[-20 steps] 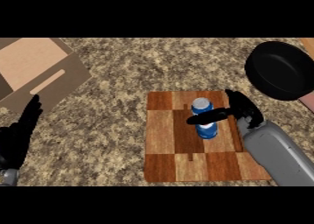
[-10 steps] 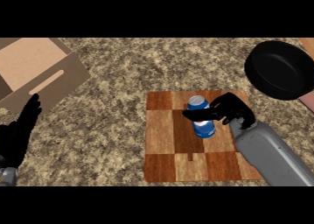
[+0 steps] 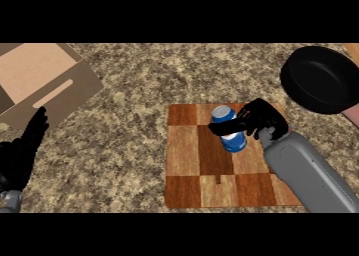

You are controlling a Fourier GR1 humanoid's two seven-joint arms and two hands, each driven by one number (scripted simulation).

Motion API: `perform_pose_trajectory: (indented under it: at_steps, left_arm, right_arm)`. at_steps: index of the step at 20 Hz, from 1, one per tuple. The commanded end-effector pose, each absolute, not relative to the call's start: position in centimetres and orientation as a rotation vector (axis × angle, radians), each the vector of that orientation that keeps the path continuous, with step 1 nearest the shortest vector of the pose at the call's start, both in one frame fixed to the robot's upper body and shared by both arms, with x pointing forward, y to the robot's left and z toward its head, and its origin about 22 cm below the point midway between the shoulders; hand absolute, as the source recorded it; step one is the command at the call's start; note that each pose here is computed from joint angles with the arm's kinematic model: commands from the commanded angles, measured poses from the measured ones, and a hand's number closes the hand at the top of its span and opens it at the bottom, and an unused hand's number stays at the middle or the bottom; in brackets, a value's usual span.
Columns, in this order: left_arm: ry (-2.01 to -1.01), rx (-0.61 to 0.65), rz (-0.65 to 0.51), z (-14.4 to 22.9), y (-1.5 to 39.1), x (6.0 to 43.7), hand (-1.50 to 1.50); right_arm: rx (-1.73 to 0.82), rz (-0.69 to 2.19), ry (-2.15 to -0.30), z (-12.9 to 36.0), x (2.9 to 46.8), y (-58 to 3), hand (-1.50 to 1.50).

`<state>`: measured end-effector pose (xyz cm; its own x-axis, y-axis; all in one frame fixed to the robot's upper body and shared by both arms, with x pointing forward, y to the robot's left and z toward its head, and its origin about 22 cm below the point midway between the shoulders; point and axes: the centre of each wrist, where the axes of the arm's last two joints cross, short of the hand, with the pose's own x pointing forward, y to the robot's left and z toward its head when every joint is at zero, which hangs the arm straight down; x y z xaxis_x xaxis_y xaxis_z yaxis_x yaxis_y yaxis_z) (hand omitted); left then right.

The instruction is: Pick the can from the cutting board and place it in the pot

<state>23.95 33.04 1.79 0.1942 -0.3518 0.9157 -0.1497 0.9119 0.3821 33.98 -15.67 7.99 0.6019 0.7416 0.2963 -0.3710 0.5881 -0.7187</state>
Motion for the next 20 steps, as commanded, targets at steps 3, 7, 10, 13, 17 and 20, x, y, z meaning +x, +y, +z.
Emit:
perform_pose_trajectory:
  at_steps: [3, 7, 10, 13, 17, 20]
  left_arm:
    - [-1.412, 0.391, -0.175, 1.4, 31.8, 24.2, 0.0]
    - [-1.4, 0.4, -0.186, 3.5, 32.7, 25.7, 0.0]
    - [-1.407, 0.402, -0.191, 1.2, 31.4, 23.4, 0.0]
    - [-1.4, 0.398, -0.178, 2.8, 32.3, 25.1, 0.0]
    - [-1.39, 0.405, -0.181, 2.2, 32.3, 24.1, 0.0]
    - [-1.389, 0.411, -0.178, 2.5, 32.6, 24.7, 0.0]
  right_arm:
    - [-0.84, 0.682, -0.644, 12.8, 41.1, -15.2, 1.5]
    - [-1.012, 0.685, -0.696, 14.3, 43.3, -14.0, 1.5]
    - [-1.184, 0.67, -0.734, 15.5, 43.9, -12.9, 1.5]
    - [-1.366, 0.621, -0.808, 18.9, 44.7, -12.5, 1.5]
    - [-1.598, 0.495, -0.857, 23.3, 44.8, -10.4, 1.5]
    - [-1.613, 0.412, -0.927, 26.9, 45.2, -10.7, 1.5]
